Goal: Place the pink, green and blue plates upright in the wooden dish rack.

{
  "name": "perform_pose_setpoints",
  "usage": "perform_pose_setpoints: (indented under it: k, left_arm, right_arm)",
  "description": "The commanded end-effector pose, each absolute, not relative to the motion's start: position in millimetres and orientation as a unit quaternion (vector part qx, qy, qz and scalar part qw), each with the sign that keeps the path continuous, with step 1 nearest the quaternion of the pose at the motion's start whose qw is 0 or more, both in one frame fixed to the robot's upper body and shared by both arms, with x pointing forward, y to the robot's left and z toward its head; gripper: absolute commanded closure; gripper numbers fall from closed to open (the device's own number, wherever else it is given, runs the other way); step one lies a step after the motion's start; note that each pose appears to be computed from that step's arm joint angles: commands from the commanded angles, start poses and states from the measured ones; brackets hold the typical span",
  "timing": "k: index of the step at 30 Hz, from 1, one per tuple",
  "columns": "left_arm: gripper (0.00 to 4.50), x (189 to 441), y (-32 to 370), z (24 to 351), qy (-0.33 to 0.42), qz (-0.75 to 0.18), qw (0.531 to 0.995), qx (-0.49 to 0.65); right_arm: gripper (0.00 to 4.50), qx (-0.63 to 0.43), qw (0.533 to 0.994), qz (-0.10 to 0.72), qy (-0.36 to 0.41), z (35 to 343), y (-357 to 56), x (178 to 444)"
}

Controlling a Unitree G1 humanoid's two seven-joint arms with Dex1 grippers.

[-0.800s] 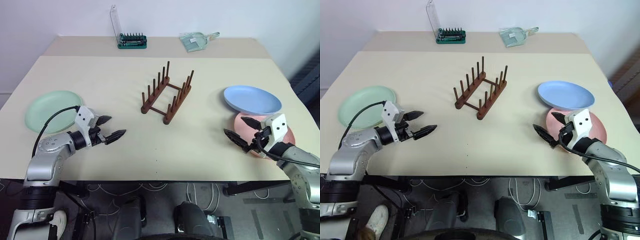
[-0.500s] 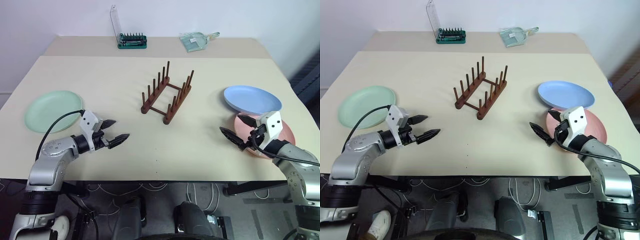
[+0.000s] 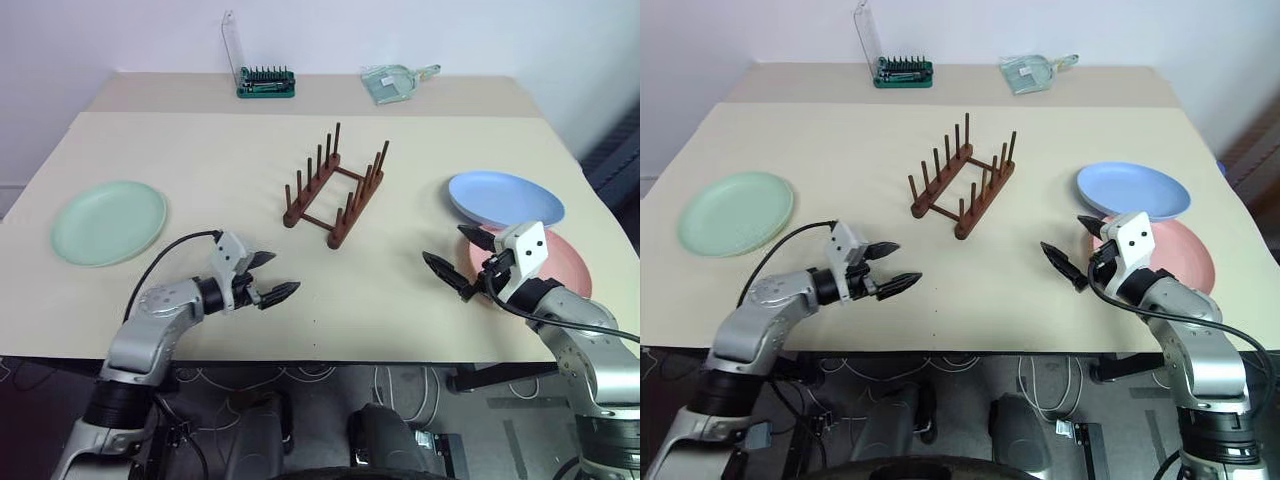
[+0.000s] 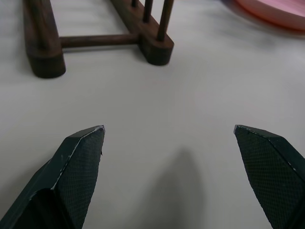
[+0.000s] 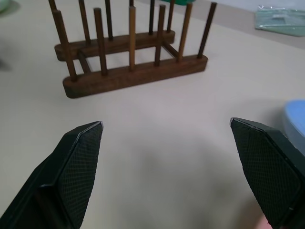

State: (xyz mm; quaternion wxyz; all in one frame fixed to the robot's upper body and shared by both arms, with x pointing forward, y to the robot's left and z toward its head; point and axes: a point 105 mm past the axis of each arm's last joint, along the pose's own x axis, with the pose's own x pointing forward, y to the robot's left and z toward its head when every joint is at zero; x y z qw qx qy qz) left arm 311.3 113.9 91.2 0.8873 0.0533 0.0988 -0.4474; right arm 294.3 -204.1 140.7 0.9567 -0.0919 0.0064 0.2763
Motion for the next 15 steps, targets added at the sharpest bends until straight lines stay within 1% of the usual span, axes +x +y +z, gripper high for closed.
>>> perform_pose_setpoints:
  k: [1,5,8,15]
  left_arm:
    - [0.0,319,92,85,0.095,-0.443,0.888,0.079]
    - [0.0,327,66,68,0.102,-0.433,0.89,0.101]
    - [0.0,337,54,58,0.106,-0.402,0.901,0.125]
    - [0.0,344,24,55,0.096,-0.372,0.915,0.12]
  right_arm:
    - [0.13,-0.094,0.952,0.292,-0.022,155,-188,287]
    - [0.13,-0.088,0.953,0.289,-0.024,156,-187,285]
    - [0.13,-0.085,0.95,0.299,-0.018,153,-182,284]
    - [0.13,-0.08,0.944,0.32,-0.017,153,-171,290]
